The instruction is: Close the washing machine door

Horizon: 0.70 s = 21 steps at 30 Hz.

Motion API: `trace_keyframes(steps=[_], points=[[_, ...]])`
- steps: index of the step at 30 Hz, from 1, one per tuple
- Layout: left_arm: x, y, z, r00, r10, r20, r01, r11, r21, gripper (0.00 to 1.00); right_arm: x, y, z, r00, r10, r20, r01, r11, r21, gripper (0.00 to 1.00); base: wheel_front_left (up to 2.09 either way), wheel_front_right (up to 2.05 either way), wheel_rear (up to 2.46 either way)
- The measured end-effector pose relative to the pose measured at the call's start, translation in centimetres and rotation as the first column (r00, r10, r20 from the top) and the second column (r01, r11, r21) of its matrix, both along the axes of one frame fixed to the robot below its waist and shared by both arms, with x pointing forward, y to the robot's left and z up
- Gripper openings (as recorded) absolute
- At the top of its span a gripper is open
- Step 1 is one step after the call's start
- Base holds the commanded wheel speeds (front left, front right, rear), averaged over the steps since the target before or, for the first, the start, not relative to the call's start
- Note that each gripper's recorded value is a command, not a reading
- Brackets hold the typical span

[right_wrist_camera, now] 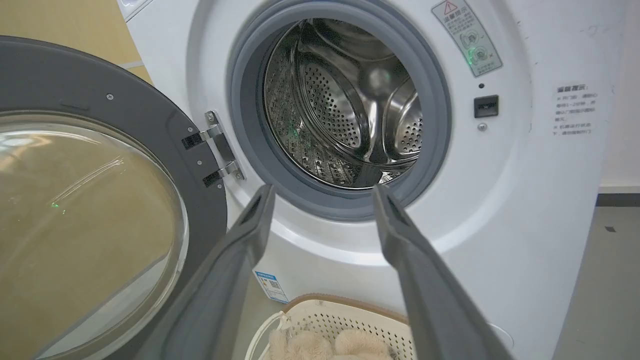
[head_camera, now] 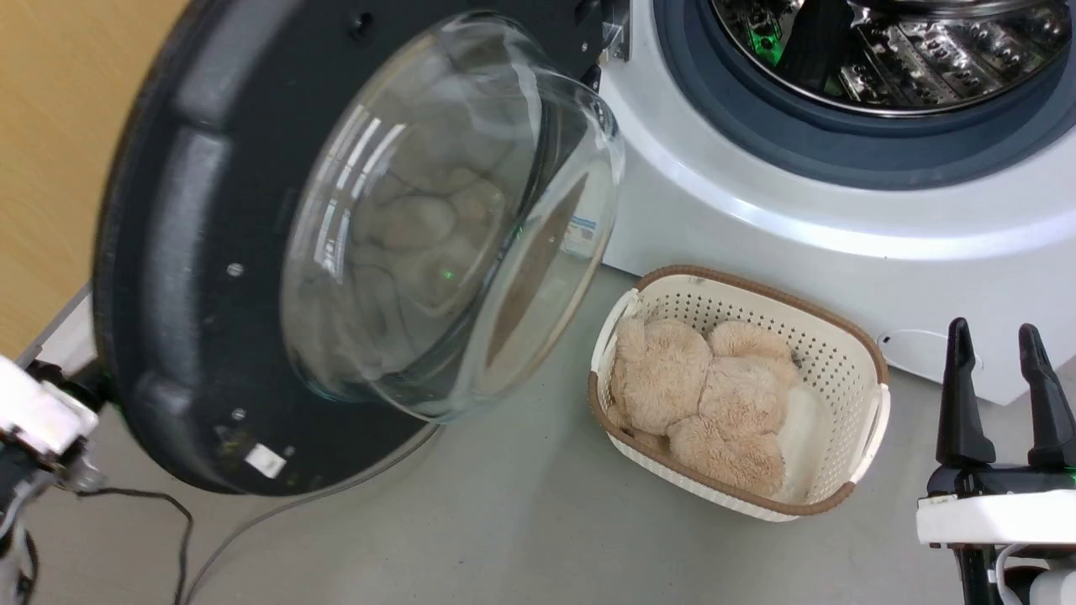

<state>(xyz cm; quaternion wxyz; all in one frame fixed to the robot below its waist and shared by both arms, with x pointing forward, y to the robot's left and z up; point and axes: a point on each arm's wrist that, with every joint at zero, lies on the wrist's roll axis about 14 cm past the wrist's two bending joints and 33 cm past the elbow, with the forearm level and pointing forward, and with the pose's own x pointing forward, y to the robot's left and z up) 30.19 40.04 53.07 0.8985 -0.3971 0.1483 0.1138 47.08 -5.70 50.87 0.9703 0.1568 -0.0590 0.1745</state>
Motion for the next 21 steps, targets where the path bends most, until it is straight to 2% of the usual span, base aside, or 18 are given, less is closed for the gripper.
trace_keyframes(steps=[9, 16, 21], points=[[-0.3, -7.1, 0.2, 0.976, -0.214, 0.032, 0.215, 0.976, -0.023, 0.00, -0.2, 0.1, 0.8, 1.000, 0.001, 0.014, -0.001, 1.000, 0.010, 1.00, 0.00, 0.00, 0.00], [-0.1, -12.9, 1.5, 0.929, -0.350, 0.119, 0.357, 0.933, -0.039, 0.00, -0.5, 0.0, 1.2, 1.000, 0.001, 0.020, -0.002, 1.000, 0.016, 1.00, 0.00, 0.00, 0.00], [0.7, -17.2, 3.3, 0.870, -0.447, 0.208, 0.465, 0.884, -0.045, 0.00, -0.7, -0.8, 1.4, 1.000, -0.018, 0.021, 0.017, 1.000, 0.013, 1.00, 0.00, 0.00, 0.00]])
